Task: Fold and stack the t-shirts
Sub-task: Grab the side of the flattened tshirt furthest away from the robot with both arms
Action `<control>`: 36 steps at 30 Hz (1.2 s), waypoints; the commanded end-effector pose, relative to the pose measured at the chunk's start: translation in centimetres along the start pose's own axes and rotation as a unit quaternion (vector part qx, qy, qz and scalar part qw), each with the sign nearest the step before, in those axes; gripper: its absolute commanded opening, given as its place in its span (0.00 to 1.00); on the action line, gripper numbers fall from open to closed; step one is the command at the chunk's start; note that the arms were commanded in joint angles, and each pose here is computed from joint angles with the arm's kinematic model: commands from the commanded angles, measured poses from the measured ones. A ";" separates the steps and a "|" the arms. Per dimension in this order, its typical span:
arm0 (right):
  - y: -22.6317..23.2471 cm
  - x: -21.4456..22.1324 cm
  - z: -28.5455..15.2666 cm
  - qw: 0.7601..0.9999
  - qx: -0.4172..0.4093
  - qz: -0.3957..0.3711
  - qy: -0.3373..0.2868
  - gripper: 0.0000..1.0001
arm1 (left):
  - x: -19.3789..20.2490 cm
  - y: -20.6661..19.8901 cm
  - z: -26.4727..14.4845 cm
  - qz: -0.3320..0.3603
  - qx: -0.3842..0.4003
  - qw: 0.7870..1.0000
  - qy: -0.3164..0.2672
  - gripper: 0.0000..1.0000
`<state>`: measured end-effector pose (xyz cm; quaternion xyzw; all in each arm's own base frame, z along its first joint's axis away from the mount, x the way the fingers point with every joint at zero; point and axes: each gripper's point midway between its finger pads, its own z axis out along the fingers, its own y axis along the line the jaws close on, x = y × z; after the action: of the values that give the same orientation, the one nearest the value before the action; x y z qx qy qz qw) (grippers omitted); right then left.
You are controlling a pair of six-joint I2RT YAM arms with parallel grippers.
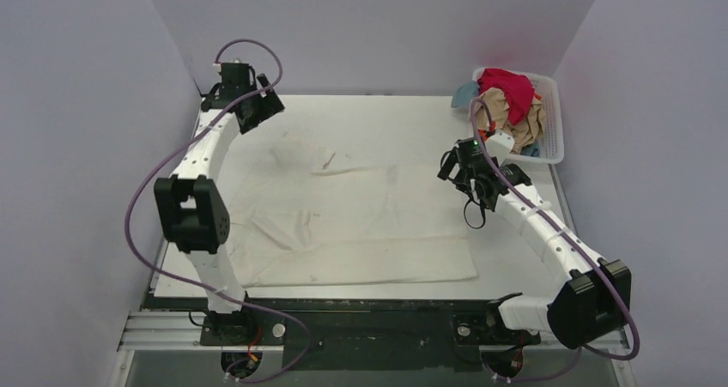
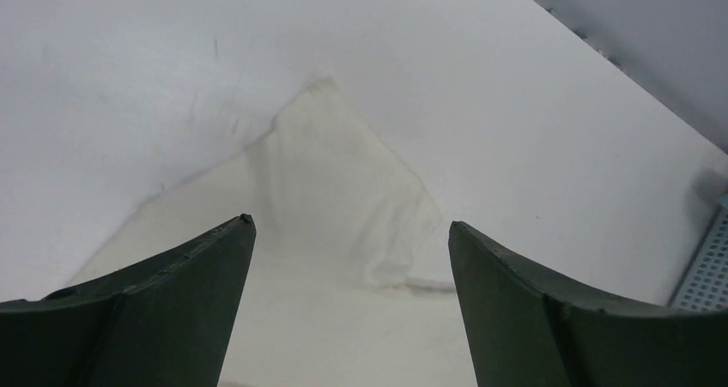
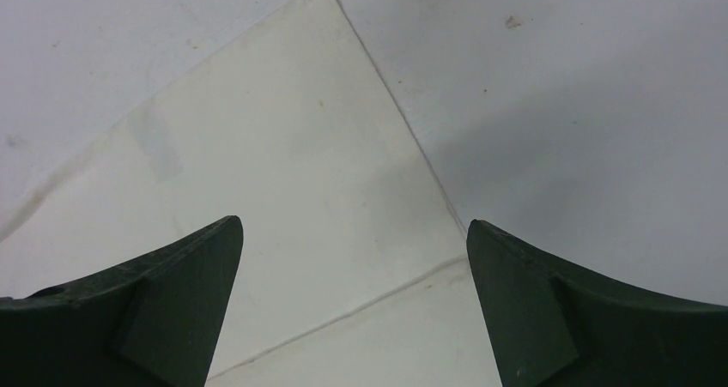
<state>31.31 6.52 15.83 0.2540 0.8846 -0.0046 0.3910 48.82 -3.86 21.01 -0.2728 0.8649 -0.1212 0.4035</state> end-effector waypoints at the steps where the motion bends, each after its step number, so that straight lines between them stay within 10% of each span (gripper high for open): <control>1: -0.1 -1.5 1.1 0.998 0.034 -0.052 -0.012 1.00 | -1.2 -1.8 5.4 0.146 -0.010 0.989 0.024 0.92; 8: -0.1 -0.9 3.1 0.995 0.059 -0.079 0.005 0.98 | 1.6 -3.9 13.6 0.258 -0.032 0.963 0.071 0.87; 27: -0.9 1.0 4.6 0.992 0.073 -0.100 0.038 0.96 | 9.5 3.2 19.4 0.237 -0.123 0.952 0.149 0.63; 36: 0.2 0.8 5.9 0.991 0.078 -0.101 0.045 0.92 | 10.2 3.1 19.3 0.242 -0.111 0.949 0.166 0.17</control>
<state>33.64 5.90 10.80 0.1886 0.9218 -0.0916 0.3260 57.92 -7.14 2.49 -0.0831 0.9602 0.0299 0.2649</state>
